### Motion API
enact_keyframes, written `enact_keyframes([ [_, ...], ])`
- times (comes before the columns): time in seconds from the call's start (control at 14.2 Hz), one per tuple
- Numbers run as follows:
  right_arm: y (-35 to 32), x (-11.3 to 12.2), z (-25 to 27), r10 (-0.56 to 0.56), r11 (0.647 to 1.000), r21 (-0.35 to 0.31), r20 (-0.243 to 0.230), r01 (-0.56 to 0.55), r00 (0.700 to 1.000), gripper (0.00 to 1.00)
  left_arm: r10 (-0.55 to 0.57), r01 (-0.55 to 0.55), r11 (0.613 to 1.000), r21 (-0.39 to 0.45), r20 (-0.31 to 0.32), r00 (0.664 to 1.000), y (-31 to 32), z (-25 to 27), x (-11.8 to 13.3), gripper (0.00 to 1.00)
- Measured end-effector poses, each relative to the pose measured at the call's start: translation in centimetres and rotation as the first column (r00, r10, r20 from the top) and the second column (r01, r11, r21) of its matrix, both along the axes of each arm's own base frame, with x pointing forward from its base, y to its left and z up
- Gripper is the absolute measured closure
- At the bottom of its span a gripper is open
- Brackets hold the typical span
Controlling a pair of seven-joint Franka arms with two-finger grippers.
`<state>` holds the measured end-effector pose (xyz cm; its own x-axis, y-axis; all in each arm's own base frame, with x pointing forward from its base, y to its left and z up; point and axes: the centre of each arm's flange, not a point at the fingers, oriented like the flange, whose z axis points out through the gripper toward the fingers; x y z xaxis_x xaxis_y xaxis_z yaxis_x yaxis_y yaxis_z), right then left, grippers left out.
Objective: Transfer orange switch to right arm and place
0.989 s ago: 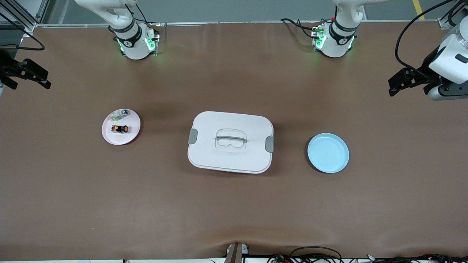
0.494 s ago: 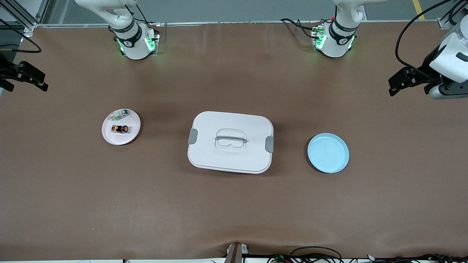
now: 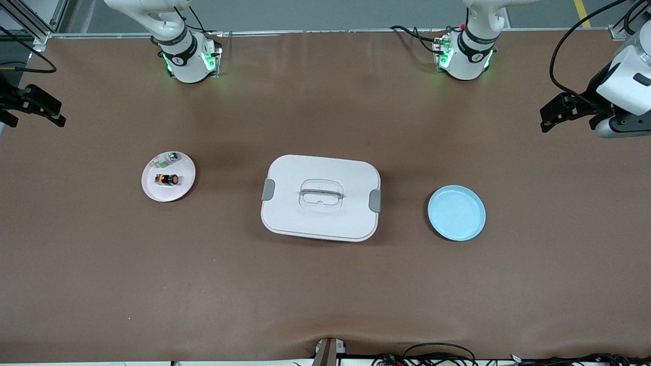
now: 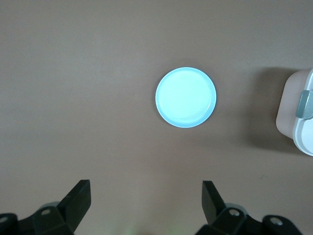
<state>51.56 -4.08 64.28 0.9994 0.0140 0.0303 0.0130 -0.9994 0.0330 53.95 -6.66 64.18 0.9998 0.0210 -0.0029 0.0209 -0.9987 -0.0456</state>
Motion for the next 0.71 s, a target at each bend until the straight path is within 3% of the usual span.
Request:
enact_keyframes([
  [0.71,-0.02,0.06,-0.02,0.0,1.0,0.0,0.0,0.0,1.0,0.0,0.001,-0.001,1.0,-0.031,0.006,1.0,-0.2,0.5,-0.03,0.0],
])
